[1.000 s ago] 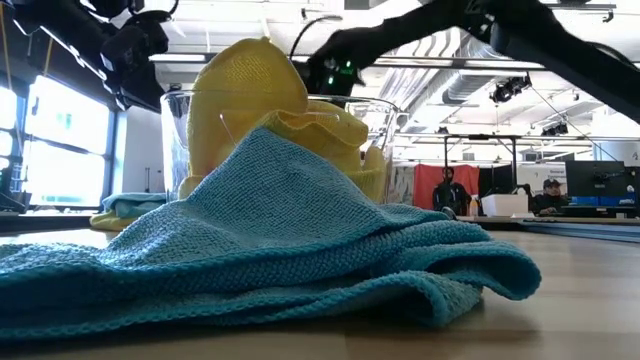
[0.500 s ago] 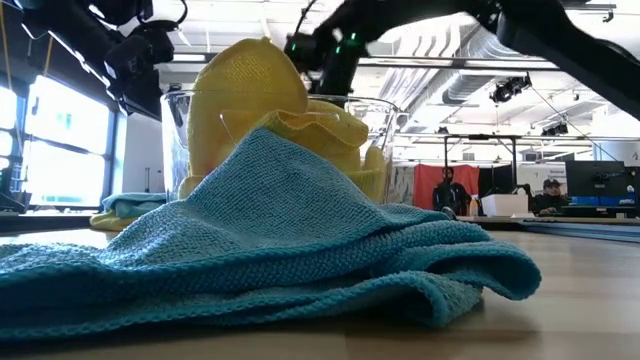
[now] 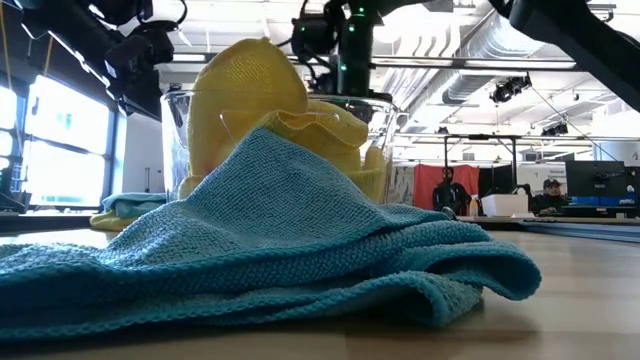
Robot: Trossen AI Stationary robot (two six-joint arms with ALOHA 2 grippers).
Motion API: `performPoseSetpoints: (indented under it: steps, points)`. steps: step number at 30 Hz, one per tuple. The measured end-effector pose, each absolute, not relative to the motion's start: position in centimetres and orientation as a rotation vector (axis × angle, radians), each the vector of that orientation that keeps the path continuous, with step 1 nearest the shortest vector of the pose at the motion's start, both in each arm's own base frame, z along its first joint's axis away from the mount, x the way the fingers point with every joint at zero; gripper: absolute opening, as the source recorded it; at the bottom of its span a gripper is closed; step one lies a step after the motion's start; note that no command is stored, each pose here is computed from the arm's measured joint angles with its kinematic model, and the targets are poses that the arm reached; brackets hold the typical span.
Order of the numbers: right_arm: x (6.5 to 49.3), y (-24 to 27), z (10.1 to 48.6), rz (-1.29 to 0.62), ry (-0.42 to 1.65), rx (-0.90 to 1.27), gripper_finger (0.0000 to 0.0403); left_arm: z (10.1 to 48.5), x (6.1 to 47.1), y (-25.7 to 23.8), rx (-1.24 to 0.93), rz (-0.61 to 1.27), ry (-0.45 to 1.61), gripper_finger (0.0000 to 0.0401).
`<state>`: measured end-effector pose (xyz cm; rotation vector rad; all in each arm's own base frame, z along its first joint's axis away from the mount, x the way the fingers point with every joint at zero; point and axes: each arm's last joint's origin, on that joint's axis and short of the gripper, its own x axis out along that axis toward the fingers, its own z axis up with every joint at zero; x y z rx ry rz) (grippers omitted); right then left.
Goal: Sort microfiber towel by color & place in baskets
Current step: Put the blue towel into the top transparent bin
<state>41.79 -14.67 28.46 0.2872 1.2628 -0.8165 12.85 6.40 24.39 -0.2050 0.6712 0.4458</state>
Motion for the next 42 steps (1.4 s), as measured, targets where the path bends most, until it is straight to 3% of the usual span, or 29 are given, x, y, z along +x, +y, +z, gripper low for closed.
performPoseSetpoints:
  steps: [8,17,21,26,32,42]
  points:
    - [36.6,-11.9,27.3,-0.844,1.227,0.31,0.0164,24.4,12.9,6.4,-0.239,0.46,0.663,0.0]
    - [27.9,-8.9,27.2,-0.71,0.783,0.422,0.0156,24.7,13.6,6.9,-0.278,0.525,0.59,0.0006]
    - [25.3,-8.2,26.3,-0.717,0.689,0.469,0.0156,23.7,14.1,7.6,-0.342,0.568,0.654,0.0038]
    - [23.9,-8.0,25.5,-0.723,0.64,0.487,0.0156,22.5,15.0,9.4,-0.416,0.667,0.752,0.0107]
    - [23.8,-8.6,25.2,-0.703,0.672,0.39,0.0156,22.8,15.2,12.9,-0.468,1.005,0.904,0.0178]
    - [23.2,-9.7,25.1,-0.695,0.739,0.26,0.0156,17.9,14.6,18.0,-0.822,1.061,1.107,0.0197]
